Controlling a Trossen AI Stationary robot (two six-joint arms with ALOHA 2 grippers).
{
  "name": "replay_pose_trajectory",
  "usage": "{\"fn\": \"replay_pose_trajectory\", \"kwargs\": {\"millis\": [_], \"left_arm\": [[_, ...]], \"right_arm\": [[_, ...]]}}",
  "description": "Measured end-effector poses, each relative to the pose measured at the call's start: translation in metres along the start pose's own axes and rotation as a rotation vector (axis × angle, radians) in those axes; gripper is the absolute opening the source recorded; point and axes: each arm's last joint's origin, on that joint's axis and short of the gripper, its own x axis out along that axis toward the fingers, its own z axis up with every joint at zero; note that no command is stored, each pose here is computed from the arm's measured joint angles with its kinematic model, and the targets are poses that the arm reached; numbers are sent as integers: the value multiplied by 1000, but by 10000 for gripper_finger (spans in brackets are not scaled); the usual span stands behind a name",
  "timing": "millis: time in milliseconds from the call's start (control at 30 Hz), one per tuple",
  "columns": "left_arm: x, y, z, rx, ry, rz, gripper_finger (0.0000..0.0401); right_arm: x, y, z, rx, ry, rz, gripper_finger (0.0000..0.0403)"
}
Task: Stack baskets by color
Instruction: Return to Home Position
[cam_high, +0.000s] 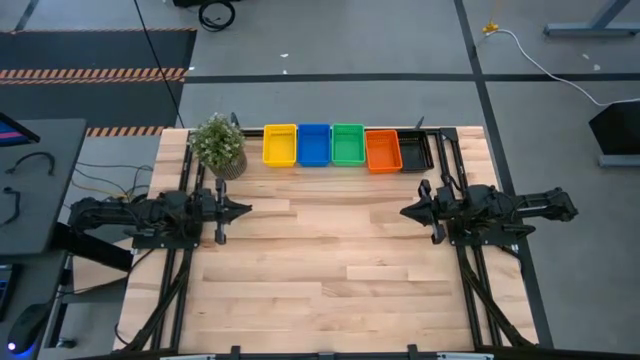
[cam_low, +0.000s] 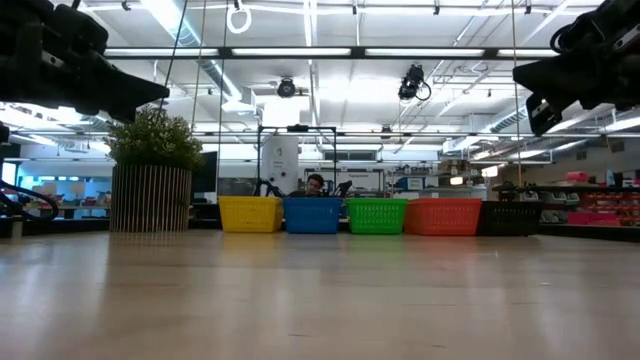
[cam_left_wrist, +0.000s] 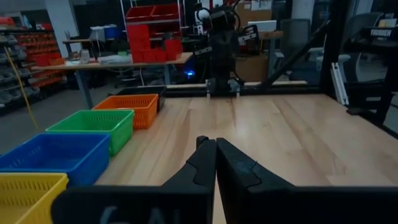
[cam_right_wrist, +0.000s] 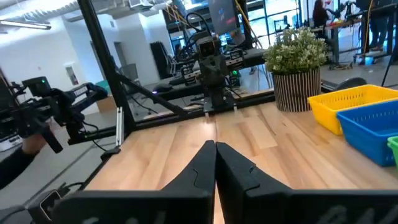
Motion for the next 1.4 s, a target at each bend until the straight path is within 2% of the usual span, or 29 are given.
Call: {"fn": "replay_pose_trajectory", "kwargs": {"millis": [367, 600, 800, 1400], "left_arm": [[0, 0, 2, -5, -16, -2, 16], [-4, -11, 4, -12, -49, -107, 29], [-8, -16, 9, -26, -104, -176, 22], [-8, -17, 9, -26, -103, -181, 28]], "right_arm": [[0, 0, 1, 8, -6, 2, 20], [0, 1, 0, 9, -5, 13, 19], [0, 2, 0, 9, -2, 24, 20], [0, 3, 1, 10, -11, 27, 20]]}}
